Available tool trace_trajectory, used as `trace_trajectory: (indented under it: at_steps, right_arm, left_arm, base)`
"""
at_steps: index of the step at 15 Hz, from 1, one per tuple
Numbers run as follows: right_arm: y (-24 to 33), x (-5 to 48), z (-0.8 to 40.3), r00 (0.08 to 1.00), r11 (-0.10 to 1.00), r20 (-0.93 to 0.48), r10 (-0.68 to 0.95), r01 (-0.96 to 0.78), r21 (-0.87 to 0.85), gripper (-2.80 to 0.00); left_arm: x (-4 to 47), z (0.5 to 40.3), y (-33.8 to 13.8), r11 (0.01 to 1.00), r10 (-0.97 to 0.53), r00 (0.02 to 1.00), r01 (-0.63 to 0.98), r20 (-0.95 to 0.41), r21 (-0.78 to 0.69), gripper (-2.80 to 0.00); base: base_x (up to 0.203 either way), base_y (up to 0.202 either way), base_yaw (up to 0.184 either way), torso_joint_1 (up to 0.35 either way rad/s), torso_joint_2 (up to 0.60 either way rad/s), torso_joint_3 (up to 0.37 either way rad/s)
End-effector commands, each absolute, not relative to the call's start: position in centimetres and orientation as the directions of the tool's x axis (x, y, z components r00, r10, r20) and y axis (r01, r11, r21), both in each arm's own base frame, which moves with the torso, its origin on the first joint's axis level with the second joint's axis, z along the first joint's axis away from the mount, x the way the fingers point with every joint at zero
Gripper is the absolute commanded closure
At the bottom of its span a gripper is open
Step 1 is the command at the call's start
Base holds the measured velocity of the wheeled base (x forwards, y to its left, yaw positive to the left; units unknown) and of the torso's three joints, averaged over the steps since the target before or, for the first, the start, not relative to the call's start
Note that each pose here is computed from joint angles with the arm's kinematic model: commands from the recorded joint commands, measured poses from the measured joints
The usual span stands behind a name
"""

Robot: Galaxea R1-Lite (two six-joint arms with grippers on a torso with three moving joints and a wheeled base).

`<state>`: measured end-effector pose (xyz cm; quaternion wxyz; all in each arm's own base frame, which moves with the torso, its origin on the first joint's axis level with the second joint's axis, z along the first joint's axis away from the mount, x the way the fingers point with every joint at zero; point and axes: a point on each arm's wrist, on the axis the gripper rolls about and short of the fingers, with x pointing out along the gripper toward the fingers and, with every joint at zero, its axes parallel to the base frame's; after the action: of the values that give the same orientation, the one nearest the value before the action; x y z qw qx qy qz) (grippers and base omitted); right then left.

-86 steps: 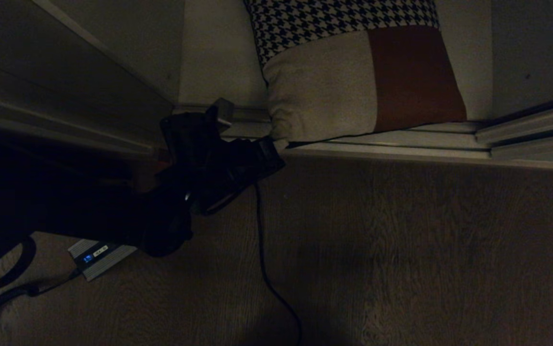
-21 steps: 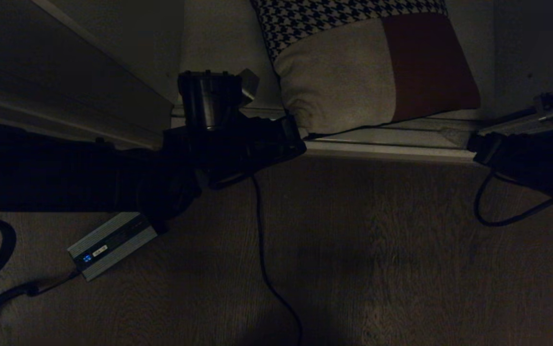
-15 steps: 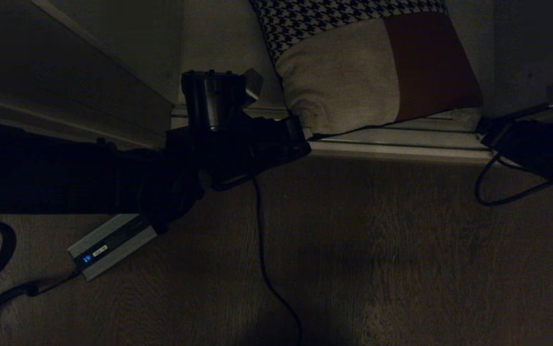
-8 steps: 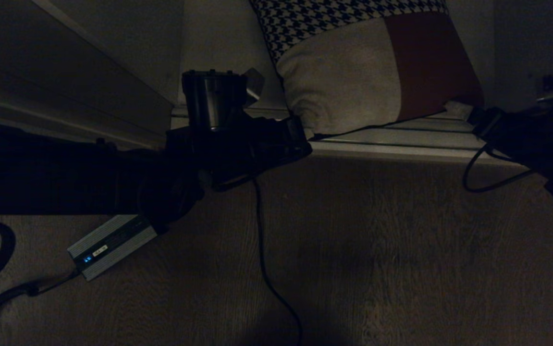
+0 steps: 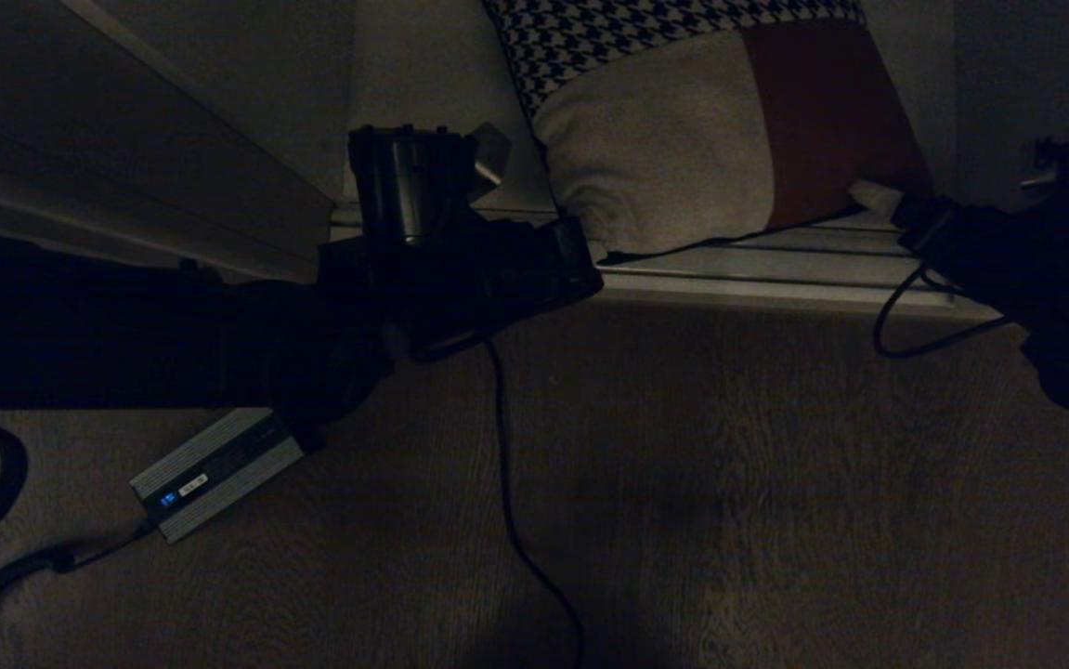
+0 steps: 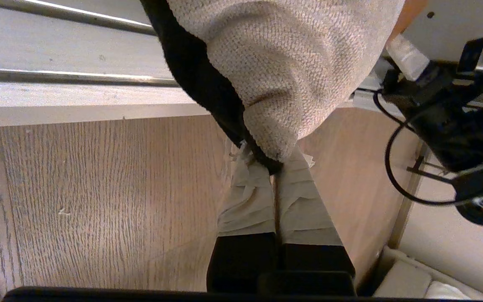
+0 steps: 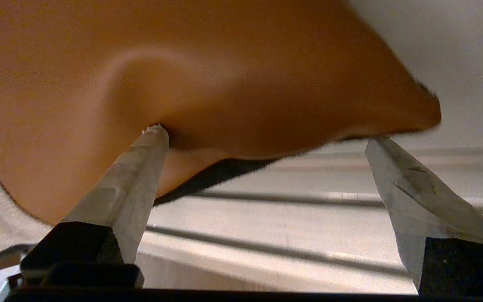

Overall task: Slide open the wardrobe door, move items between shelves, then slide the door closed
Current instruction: Place the pillow on the higher shelf

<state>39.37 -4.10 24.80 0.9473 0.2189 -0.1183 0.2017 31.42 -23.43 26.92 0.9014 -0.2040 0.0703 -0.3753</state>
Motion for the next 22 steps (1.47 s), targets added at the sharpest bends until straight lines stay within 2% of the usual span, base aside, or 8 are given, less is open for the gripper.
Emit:
trace_trajectory:
  at_steps: [1,6,14,15,22]
  right_arm:
    - [-4.2,40.4,24.3,0.883,0.821,0.328,0.335,-0.444,0.359,-2.80]
    - [-4.1,40.1,27.1,0.847,0.821,0.407,0.343,-0.481,0.308,-2.80]
    - [-4.2,41.8,26.4,0.845,0.798,0.409,0.343,-0.493,0.348,-2.80]
    - [-4.2,41.9,26.4,0.845,0.798,0.410,0.343,-0.493,0.347,0.00]
    - [-4.3,42.5,25.4,0.851,0.799,0.400,0.340,-0.486,0.355,0.00]
  left_arm:
    - [31.6,26.5,-23.5,0.637,-0.706,0.708,0.645,0.017,-0.422,0.00]
    - [31.6,26.1,-23.5,0.638,-0.707,0.707,0.643,0.007,-0.424,0.00]
    - [31.5,25.4,-23.5,0.643,-0.707,0.707,0.635,-0.014,-0.428,0.00]
    - [31.5,25.6,-23.5,0.642,-0.707,0.707,0.637,-0.009,-0.427,0.00]
    - [31.5,25.5,-23.5,0.643,-0.706,0.708,0.635,-0.009,-0.429,0.00]
  base:
    - [0.000,0.000,0.000,0.000,0.00,0.000]
    - [0.000,0.000,0.000,0.000,0.00,0.000]
    - [0.000,0.000,0.000,0.000,0.00,0.000]
    - [0.000,0.000,0.000,0.000,0.00,0.000]
    - [0.000,0.000,0.000,0.000,0.00,0.000]
